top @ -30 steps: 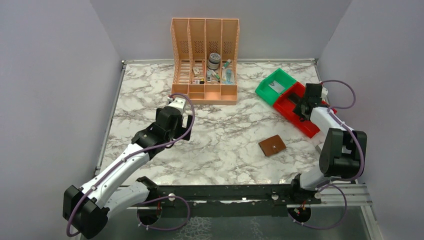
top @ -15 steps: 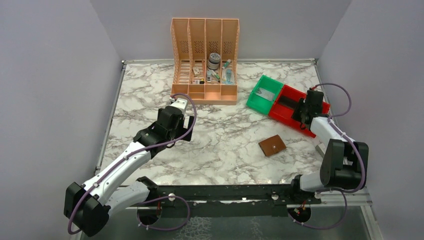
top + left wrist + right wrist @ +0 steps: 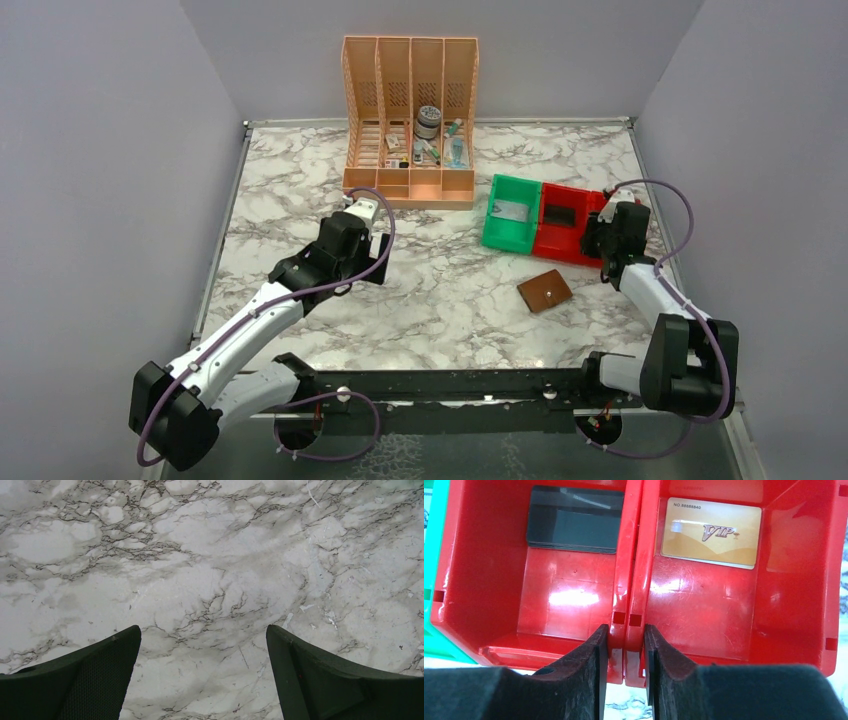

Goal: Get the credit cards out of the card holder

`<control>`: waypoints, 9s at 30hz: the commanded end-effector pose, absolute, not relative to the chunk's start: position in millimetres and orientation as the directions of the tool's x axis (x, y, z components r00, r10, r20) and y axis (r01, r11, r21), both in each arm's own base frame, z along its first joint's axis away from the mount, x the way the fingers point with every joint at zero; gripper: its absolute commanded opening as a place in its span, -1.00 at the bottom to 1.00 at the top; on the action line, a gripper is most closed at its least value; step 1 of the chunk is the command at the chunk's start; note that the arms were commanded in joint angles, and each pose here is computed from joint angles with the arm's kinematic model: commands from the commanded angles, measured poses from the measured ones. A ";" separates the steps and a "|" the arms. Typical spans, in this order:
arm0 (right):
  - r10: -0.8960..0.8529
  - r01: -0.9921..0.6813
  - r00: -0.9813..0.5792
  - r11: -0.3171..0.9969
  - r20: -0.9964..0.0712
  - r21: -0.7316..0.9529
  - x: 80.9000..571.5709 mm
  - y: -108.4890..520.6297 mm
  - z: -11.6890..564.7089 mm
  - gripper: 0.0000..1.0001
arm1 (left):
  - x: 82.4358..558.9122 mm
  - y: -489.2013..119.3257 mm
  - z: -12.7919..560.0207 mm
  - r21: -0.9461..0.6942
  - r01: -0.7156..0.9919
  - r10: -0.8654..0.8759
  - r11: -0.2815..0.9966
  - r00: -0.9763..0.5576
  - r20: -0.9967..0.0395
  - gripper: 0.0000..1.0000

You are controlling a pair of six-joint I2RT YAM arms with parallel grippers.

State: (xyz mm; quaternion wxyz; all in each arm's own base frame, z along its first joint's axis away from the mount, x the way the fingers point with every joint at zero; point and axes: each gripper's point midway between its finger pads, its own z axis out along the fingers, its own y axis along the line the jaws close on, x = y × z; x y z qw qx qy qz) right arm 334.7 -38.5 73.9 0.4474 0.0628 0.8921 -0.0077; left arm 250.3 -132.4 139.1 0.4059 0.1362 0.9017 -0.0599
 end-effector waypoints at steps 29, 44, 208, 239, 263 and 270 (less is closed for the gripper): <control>-0.072 -0.300 -0.535 0.948 -0.842 0.110 347.6 44.4 109.2 -0.62 | 252.1 -138.2 145.6 -0.023 0.316 0.188 0.949 -0.618 -0.763 0.98; 0.077 -0.202 -0.639 0.943 -0.766 0.264 341.2 112.5 100.4 -0.64 | 253.7 -137.0 140.0 -0.018 0.306 0.190 0.952 -0.634 -0.749 0.98; 0.053 -0.006 -0.909 0.990 -0.414 0.139 181.0 159.6 9.8 0.11 | 258.4 -122.7 175.0 -0.068 0.271 0.086 0.960 -0.518 -0.851 0.98; 0.018 -0.068 -0.932 0.973 -0.362 0.223 155.1 224.2 58.0 -0.29 | 266.2 -122.7 165.8 -0.120 0.256 0.048 0.959 -0.567 -0.822 0.98; -0.027 -0.008 -0.929 0.999 -0.368 -0.053 154.9 222.6 27.8 -0.31 | 267.0 -113.0 168.0 -0.101 0.222 0.041 0.970 -0.555 -0.831 0.98; 0.000 -0.017 -0.926 0.999 -0.378 0.043 156.5 240.1 36.4 -0.23 | 266.5 -113.5 165.7 -0.100 0.225 0.045 0.969 -0.561 -0.826 0.98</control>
